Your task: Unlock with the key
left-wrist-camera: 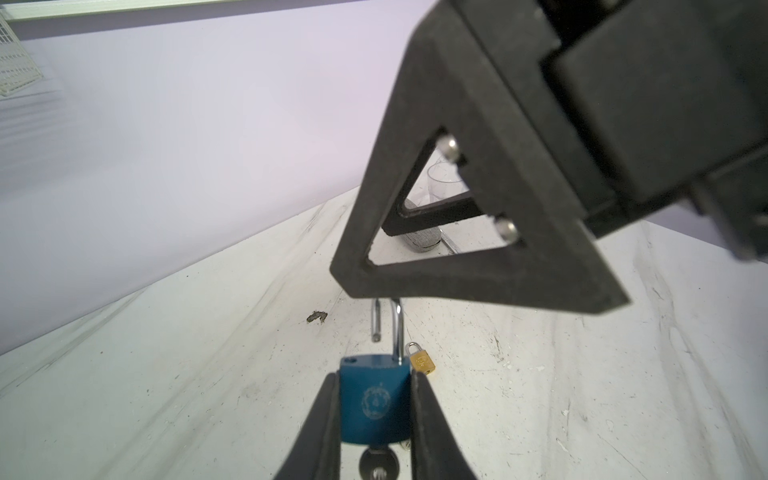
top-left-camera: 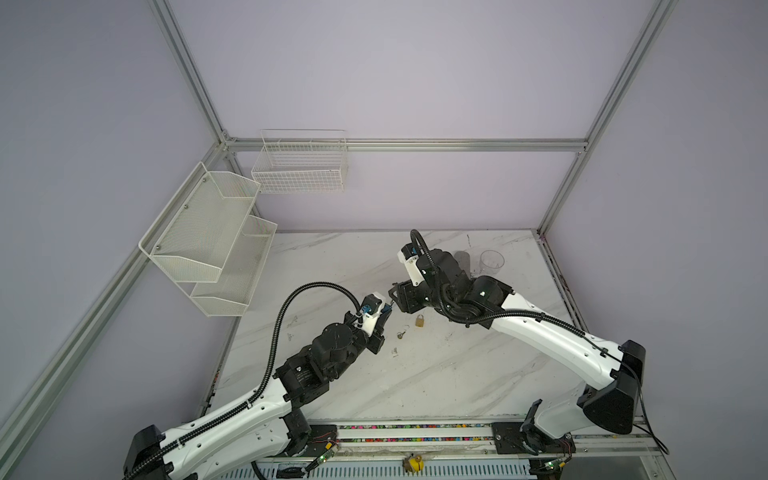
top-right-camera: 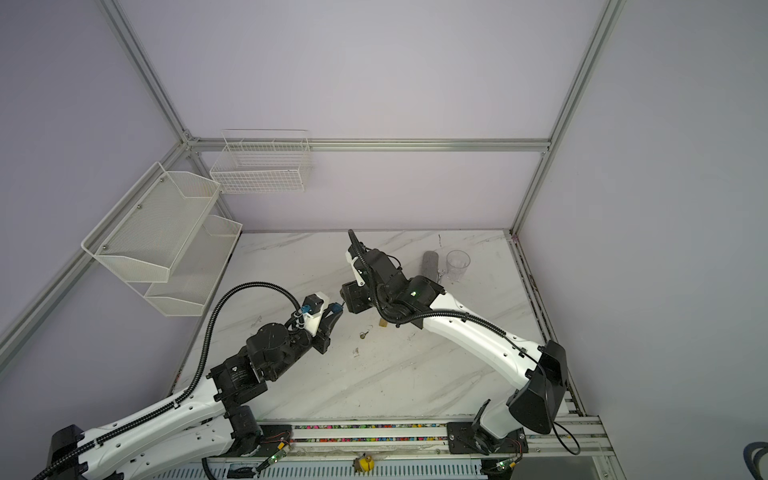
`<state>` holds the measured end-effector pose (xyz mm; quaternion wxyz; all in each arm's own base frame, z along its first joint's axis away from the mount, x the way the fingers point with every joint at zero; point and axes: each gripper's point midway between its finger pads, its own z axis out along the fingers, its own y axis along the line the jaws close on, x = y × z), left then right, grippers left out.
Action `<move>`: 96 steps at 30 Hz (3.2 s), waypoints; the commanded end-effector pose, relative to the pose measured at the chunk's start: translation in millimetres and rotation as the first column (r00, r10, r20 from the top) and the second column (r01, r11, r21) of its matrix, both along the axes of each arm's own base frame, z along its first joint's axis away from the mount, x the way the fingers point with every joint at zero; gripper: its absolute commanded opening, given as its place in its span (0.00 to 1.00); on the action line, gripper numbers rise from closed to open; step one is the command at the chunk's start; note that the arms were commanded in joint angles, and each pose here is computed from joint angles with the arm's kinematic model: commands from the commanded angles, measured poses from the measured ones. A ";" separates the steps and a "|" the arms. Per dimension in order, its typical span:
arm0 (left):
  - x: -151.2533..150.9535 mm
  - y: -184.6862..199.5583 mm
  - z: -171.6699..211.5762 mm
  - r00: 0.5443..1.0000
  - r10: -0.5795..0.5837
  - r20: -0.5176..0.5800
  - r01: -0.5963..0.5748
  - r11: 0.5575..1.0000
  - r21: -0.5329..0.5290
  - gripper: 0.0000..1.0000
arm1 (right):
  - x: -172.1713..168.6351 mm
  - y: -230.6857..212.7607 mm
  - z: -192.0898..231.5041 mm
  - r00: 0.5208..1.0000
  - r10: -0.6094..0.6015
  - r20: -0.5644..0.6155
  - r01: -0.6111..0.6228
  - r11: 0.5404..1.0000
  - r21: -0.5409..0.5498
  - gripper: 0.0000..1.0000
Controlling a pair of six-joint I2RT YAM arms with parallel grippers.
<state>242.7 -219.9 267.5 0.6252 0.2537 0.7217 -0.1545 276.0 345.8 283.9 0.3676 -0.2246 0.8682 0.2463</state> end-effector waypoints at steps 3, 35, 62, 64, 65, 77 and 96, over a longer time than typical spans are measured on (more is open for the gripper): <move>-2.7 3.2 9.6 0.997 -0.004 0.072 0.006 1.000 -0.027 0.00 | -2.5 -8.0 0.7 1.000 0.019 0.011 -0.018 0.998 -0.068 0.57; 2.8 4.5 16.5 0.995 0.030 0.097 -0.025 0.998 -0.054 0.00 | -11.7 -28.9 23.3 0.998 0.033 0.055 -0.032 0.999 -0.020 0.63; 20.1 71.1 -118.8 0.716 0.445 -0.538 -0.459 0.881 0.117 0.00 | -6.5 -58.4 -34.3 0.980 -0.186 -0.068 0.197 0.936 0.293 0.70; 22.6 71.0 -130.9 0.688 0.461 -0.561 -0.465 0.873 0.147 0.00 | -6.9 -58.7 -48.8 0.978 -0.190 -0.087 0.206 0.938 0.277 0.70; 23.5 69.7 -135.2 0.677 0.461 -0.574 -0.463 0.873 0.154 0.00 | -7.1 -59.7 -55.4 0.976 -0.196 -0.097 0.216 0.939 0.269 0.70; 31.2 65.8 -172.8 0.571 0.472 -0.672 -0.435 0.868 0.241 0.00 | -11.6 -55.8 -87.1 0.971 -0.185 -0.152 0.223 0.931 0.289 0.69; 33.6 69.7 -208.1 0.502 0.518 -0.692 -0.381 0.851 0.361 0.00 | -8.3 -44.8 -109.3 0.968 -0.163 -0.189 0.208 0.945 0.252 0.69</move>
